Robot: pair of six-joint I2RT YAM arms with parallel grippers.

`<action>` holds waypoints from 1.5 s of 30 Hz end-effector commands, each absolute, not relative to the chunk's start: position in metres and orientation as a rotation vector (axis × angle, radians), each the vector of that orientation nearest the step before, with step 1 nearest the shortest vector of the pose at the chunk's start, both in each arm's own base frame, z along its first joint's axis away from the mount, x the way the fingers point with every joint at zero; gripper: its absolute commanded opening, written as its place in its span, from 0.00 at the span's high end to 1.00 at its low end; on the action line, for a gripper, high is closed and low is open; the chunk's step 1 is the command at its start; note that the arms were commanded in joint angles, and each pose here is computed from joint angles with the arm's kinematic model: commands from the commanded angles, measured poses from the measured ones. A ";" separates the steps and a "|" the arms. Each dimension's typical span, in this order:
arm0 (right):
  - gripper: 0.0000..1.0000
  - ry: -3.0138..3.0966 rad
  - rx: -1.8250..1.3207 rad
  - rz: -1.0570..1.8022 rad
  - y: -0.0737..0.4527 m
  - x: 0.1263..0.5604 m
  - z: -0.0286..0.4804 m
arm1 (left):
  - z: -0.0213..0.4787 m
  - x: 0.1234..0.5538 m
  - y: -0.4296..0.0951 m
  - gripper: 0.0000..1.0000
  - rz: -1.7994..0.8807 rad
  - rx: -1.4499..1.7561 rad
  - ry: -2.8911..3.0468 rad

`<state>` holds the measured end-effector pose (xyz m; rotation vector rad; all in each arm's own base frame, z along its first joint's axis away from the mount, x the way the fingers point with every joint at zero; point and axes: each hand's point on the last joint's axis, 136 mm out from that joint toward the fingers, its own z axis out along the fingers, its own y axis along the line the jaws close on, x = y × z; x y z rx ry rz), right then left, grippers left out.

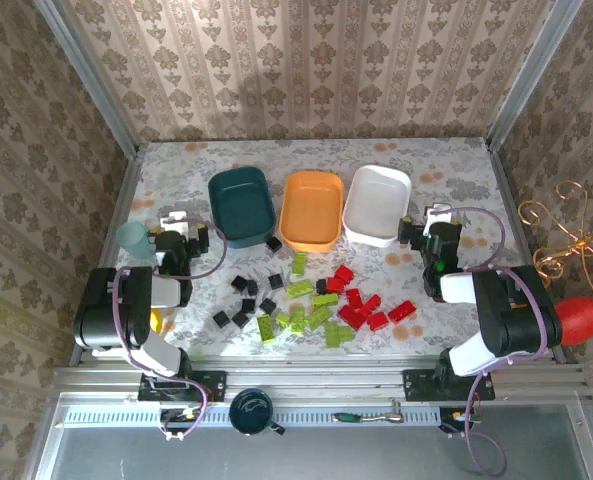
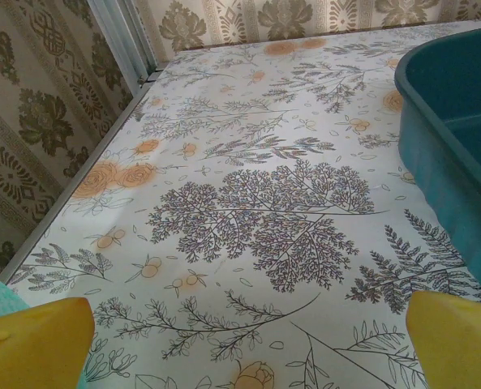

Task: Sort the legos into containers by color
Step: Pick up the lego from the bottom-left of the table.

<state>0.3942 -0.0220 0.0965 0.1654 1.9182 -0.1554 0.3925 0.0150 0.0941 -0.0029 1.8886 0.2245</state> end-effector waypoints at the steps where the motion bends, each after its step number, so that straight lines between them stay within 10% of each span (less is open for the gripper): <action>1: 0.00 1.898 0.178 -0.161 -0.023 0.395 0.100 | 0.100 0.397 0.006 0.00 0.206 0.040 1.870; 45: 0.00 1.900 0.179 -0.133 -0.024 0.396 0.100 | 0.104 0.396 0.014 0.00 0.226 -0.007 1.864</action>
